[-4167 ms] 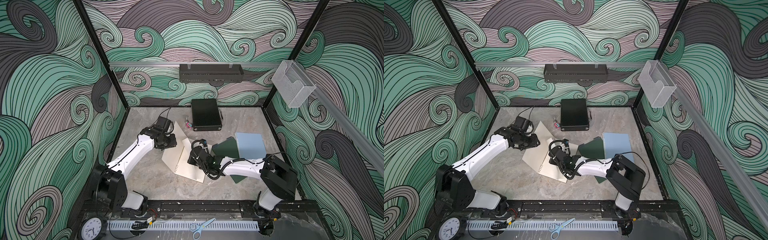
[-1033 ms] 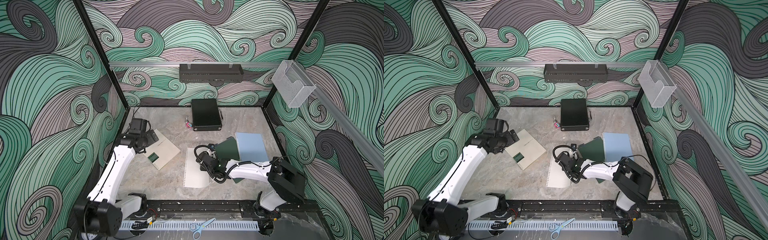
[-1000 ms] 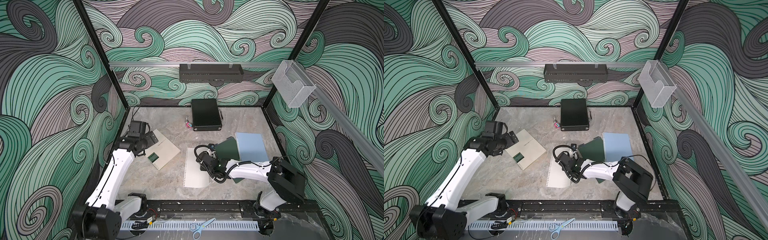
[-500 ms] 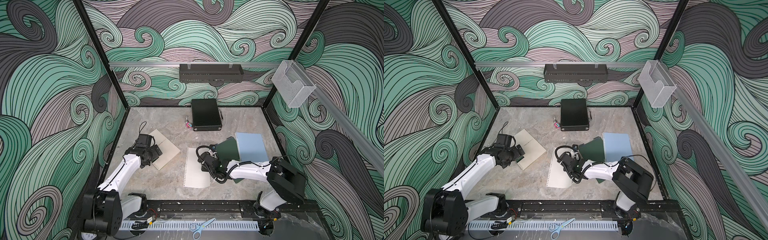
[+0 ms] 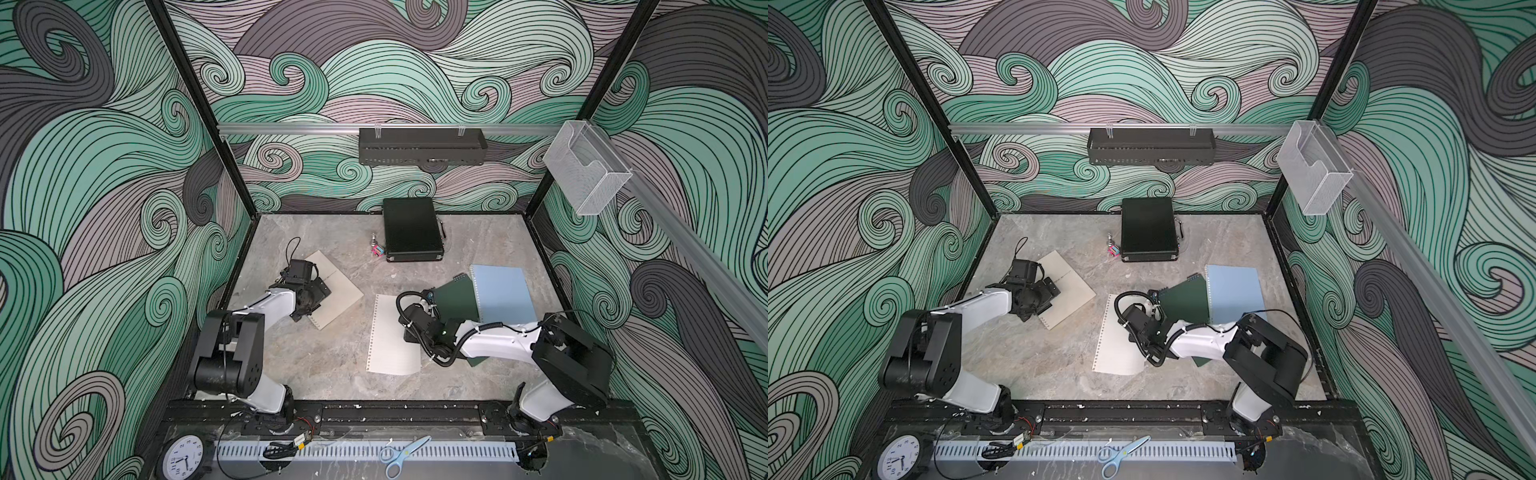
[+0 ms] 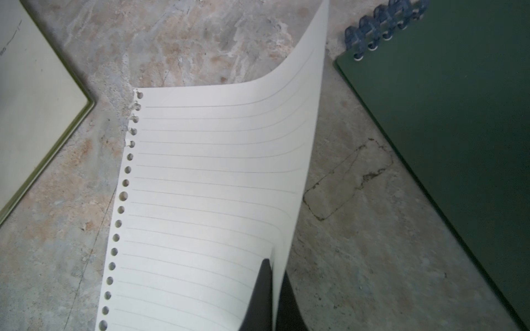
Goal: Tear off pages from different notebooks
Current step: Move the notebook to the center of the board.
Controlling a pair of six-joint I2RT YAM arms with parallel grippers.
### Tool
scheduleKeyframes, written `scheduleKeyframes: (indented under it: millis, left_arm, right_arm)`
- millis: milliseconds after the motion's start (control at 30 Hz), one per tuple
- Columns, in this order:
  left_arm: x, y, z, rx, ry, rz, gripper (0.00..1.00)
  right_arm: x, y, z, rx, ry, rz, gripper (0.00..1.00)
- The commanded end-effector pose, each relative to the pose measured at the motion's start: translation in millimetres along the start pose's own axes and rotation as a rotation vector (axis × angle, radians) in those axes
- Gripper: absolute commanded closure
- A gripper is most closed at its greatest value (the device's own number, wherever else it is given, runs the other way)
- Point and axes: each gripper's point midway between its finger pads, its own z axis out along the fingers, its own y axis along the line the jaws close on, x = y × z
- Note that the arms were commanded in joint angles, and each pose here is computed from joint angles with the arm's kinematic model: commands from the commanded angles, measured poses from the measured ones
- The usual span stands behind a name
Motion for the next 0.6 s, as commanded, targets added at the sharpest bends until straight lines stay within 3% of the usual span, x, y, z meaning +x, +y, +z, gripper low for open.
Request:
scheduleKeyframes:
  millis: [0, 300, 567]
  left_arm:
    - [21, 4, 34, -0.010, 0.119, -0.005, 0.01]
    - [-35, -40, 62, 0.089, 0.103, -0.014, 0.02]
    - [-59, -61, 30, 0.135, 0.058, 0.039, 0.02]
  right_arm:
    - [-5, -6, -3, 0.000, -0.022, 0.056, 1.00]
    - [-9, -6, 10, -0.009, 0.017, 0.112, 1.00]
    - [0, 17, 23, -0.089, 0.091, 0.136, 1.00]
